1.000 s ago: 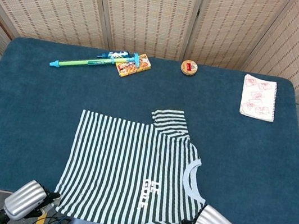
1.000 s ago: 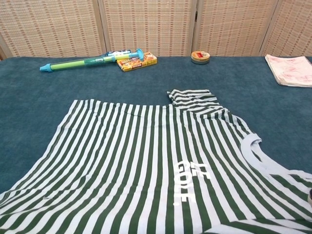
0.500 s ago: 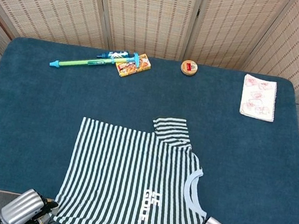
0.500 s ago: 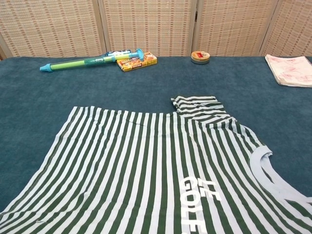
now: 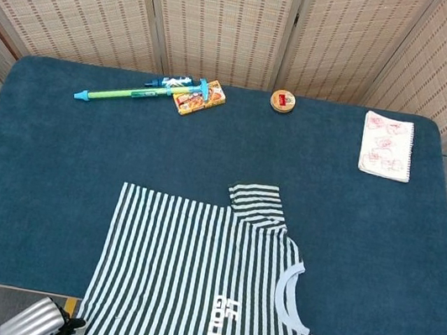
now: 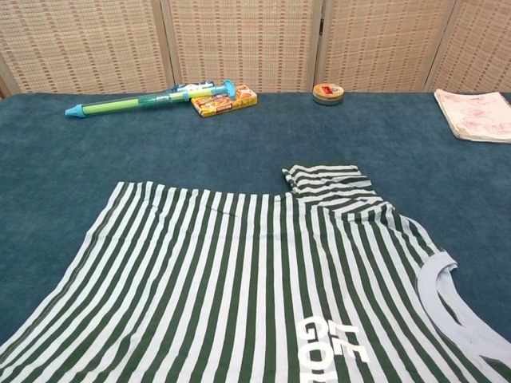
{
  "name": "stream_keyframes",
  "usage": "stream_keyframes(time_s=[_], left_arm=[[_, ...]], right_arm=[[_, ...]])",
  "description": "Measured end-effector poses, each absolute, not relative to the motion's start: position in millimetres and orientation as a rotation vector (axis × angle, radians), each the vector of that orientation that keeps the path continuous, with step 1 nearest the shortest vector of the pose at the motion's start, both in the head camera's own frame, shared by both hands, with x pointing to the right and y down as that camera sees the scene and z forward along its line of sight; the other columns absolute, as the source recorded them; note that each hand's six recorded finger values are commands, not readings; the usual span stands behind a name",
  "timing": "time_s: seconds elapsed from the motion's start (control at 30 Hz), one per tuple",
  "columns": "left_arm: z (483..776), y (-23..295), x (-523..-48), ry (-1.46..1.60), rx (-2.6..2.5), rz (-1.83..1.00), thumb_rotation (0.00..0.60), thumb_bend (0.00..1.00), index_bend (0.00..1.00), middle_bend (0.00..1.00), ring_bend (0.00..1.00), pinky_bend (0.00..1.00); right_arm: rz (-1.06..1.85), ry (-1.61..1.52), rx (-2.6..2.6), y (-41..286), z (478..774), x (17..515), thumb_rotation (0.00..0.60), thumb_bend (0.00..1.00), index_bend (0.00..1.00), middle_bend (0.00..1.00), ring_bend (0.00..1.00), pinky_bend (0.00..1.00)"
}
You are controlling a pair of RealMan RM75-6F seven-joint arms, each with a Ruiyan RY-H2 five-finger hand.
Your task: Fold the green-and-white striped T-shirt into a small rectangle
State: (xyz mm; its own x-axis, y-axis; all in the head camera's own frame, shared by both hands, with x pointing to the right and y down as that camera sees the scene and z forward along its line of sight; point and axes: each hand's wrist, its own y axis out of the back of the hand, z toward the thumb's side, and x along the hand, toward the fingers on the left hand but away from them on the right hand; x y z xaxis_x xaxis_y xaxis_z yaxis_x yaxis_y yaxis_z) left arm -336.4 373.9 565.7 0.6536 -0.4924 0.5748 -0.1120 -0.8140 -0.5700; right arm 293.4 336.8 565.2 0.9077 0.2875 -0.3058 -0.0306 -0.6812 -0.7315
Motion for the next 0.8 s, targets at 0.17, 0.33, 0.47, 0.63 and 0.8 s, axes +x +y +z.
stream_keyframes(time_s=[0.17, 0.33, 0.47, 0.63, 0.8], left_arm=[[563.7, 377.0, -335.4, 0.475, -2.375, -1.021, 0.600, 0.59, 0.64, 0.92, 0.84, 0.89], [566.5, 373.6, -337.7, 0.485, -2.356, -1.035, 0.600, 0.59, 0.63, 0.92, 0.84, 0.89], [573.2, 364.8, -338.8, 0.503, -2.330, -1.052, 0.600, 0.59, 0.63, 0.92, 0.84, 0.89], [582.6, 344.4, -338.5, 0.520, -2.288, -1.061, 0.600, 0.59, 0.63, 0.92, 0.84, 0.89], [591.4, 319.2, -335.8, 0.535, -2.251, -1.064, 0.600, 0.59, 0.63, 0.92, 0.84, 0.89]], right_arm=[[0.483, -0.180, -2.262, 337.4, 562.5, 289.4, 0.600, 0.64, 0.84, 1.00, 1.00, 1.00], [0.500, -0.194, -2.256, 336.2, 564.8, 290.0, 0.600, 0.63, 0.84, 1.00, 1.00, 1.00], [0.526, -0.228, -2.235, 330.7, 568.3, 290.0, 0.600, 0.63, 0.84, 1.00, 1.00, 1.00], [0.564, -0.281, -2.202, 321.1, 575.3, 287.3, 0.600, 0.64, 0.84, 1.00, 1.00, 1.00], [0.594, -0.331, -2.168, 310.1, 582.0, 283.0, 0.600, 0.64, 0.84, 1.00, 1.00, 1.00]])
